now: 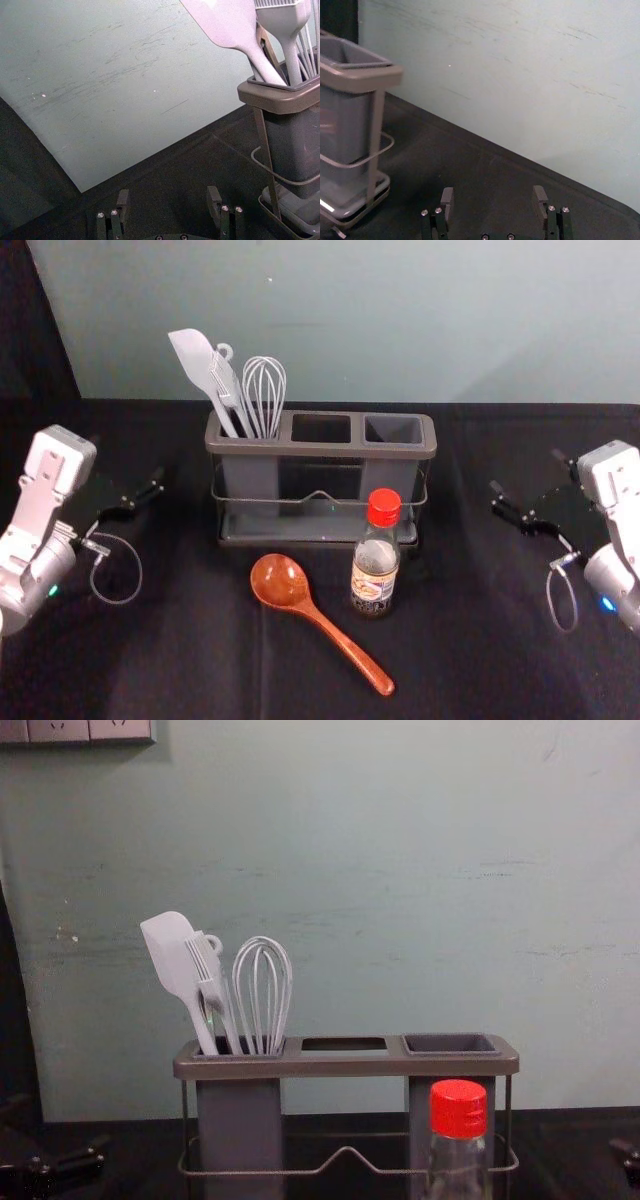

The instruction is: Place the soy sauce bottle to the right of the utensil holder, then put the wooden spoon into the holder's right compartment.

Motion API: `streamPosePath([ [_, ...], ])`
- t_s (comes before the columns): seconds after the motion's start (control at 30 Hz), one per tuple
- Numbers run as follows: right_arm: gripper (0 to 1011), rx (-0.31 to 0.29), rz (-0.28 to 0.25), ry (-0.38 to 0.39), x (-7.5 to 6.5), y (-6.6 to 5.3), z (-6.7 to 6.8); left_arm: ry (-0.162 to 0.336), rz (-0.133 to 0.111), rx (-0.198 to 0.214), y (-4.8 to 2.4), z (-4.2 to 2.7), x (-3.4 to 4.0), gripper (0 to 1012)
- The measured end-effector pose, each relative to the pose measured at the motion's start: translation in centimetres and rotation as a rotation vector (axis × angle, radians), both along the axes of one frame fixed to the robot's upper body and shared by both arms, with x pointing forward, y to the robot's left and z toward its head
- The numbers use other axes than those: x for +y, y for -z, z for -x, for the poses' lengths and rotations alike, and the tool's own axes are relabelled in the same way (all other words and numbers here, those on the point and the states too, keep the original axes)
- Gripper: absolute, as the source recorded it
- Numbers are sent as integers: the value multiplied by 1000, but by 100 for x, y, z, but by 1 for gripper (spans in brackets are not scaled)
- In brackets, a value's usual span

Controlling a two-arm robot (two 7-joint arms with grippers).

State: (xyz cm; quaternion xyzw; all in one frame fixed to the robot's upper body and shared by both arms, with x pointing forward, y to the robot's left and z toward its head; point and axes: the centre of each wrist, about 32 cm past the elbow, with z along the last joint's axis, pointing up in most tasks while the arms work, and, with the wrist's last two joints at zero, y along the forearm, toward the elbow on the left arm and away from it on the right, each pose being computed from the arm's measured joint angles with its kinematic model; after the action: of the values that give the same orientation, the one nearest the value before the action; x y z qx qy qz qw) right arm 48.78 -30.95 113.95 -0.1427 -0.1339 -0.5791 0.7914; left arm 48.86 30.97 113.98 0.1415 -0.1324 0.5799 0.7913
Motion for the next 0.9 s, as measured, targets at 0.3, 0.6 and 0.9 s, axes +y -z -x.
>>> streamPosePath([
  [0.3, 1003, -13, 29, -2, -21, -17, 239, 0, 0, 0, 0, 0, 0, 1000],
  [0.6, 1003, -22, -14, -52, -41, -108, 645, 0, 0, 0, 0, 0, 0, 1000],
  [0.9, 1002, -9, -180, -162, 32, -209, 930, 0, 0, 0, 0, 0, 0, 1000],
])
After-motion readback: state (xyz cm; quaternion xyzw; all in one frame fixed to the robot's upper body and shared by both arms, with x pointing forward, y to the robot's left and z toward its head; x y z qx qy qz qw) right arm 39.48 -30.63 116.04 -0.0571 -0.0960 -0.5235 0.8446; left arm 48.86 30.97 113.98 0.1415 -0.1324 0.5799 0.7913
